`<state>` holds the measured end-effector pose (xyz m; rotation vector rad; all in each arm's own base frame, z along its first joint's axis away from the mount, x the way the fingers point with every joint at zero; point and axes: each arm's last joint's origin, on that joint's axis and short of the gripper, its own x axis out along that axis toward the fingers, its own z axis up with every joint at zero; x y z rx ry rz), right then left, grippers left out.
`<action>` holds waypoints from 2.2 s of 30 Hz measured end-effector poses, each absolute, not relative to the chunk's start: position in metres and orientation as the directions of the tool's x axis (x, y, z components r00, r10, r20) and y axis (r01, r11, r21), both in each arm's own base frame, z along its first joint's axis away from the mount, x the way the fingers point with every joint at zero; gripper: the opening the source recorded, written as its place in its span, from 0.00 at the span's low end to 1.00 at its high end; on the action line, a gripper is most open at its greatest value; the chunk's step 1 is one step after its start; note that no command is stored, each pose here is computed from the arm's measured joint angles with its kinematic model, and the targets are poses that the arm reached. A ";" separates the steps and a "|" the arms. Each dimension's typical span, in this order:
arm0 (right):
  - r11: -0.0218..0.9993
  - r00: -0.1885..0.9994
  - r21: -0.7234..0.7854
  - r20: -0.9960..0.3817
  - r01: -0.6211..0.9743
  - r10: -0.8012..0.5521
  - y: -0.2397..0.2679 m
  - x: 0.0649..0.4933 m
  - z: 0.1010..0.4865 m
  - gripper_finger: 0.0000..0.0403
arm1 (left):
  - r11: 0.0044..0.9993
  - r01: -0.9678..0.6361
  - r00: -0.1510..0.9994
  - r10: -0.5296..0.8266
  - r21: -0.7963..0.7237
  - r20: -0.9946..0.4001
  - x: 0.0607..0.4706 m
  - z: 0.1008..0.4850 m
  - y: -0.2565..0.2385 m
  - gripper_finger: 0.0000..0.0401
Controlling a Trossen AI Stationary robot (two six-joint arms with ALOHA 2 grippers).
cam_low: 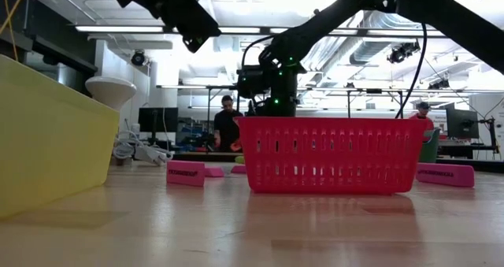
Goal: Pick & Place School Supplies
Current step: Put the top bright green hole punch into the green bin
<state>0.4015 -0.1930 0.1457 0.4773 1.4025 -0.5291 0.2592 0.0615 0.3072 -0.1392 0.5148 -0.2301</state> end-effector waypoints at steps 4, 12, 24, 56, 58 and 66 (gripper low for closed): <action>0.797 0.090 0.001 -0.994 0.604 -0.067 -0.193 0.401 0.147 0.24 | 0.963 0.200 0.842 -0.264 -0.181 -0.471 0.260 0.307 0.058 0.17; 0.799 0.073 -0.062 -0.989 0.598 -0.131 -0.191 0.394 0.172 0.24 | 0.963 0.203 0.842 -0.265 -0.180 -0.470 0.260 0.307 0.057 0.17; 0.788 0.102 -0.069 -0.981 0.612 -0.165 -0.184 0.365 0.238 0.24 | 0.963 0.202 0.842 -0.265 -0.180 -0.470 0.260 0.307 0.057 0.17; 0.730 0.055 -0.055 -0.991 0.681 -0.125 -0.153 0.240 0.267 0.24 | 0.961 0.202 0.821 -0.271 -0.188 -0.503 0.258 0.304 0.057 0.17; 0.724 0.065 -0.045 -0.990 0.688 -0.123 -0.147 0.228 0.258 0.24 | 0.961 0.202 0.822 -0.270 -0.187 -0.501 0.258 0.304 0.057 0.17; 0.730 0.008 -0.065 -0.995 0.680 -0.097 -0.130 0.201 0.216 0.24 | 0.962 0.205 0.836 -0.267 -0.178 -0.480 0.260 0.306 0.057 0.17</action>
